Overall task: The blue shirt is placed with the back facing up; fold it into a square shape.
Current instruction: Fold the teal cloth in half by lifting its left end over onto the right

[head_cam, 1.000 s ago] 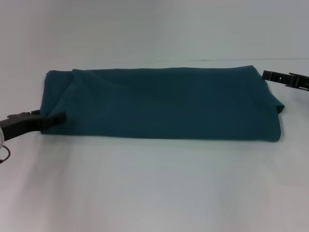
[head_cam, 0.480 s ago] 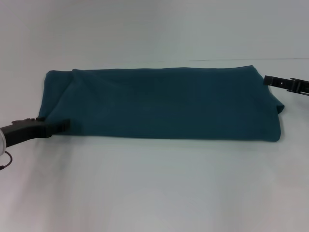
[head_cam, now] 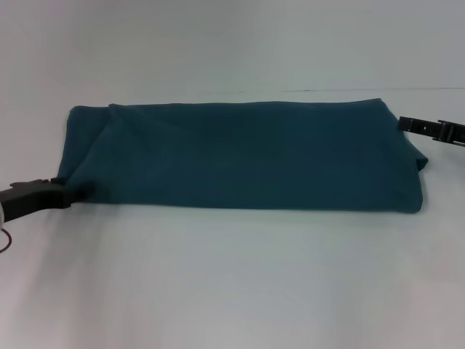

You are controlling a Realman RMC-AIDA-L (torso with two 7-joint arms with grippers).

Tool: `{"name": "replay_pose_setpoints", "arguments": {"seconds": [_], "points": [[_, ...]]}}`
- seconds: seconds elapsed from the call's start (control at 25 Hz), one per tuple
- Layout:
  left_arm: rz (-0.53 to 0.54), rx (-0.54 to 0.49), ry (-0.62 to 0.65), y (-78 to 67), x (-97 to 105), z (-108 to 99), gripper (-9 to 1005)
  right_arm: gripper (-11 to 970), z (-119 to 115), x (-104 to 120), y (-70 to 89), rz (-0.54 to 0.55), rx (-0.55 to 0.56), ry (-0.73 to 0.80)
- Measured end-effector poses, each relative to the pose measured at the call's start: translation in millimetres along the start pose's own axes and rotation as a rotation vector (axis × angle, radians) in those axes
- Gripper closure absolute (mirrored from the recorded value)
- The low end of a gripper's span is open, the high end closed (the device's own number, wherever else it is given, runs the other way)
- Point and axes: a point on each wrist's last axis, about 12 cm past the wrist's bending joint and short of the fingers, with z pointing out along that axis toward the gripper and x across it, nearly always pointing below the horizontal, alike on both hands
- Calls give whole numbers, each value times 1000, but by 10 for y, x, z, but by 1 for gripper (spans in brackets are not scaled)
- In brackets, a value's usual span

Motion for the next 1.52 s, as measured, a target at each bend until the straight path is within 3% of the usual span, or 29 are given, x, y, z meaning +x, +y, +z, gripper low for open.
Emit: {"name": "replay_pose_setpoints", "arguments": {"seconds": [0.24, 0.48, 0.8, 1.12, 1.52], "points": [[9, -2, 1, 1, -11, 0, 303, 164, 0, 10, 0, -3, 0, 6], [20, -5, 10, -2, -13, 11, 498, 164, -31, 62, -36, 6, 9, 12], [17, -9, 10, 2, -13, 12, 968, 163, -113, 123, -51, 12, -31, 48], [21, 15, 27, -18, 21, -4, 993, 163, -239, 225, -143, 77, -6, 190], [24, 17, 28, -24, 21, 1, 989, 276, -254, 330, -139, 101, -16, 216]]}}
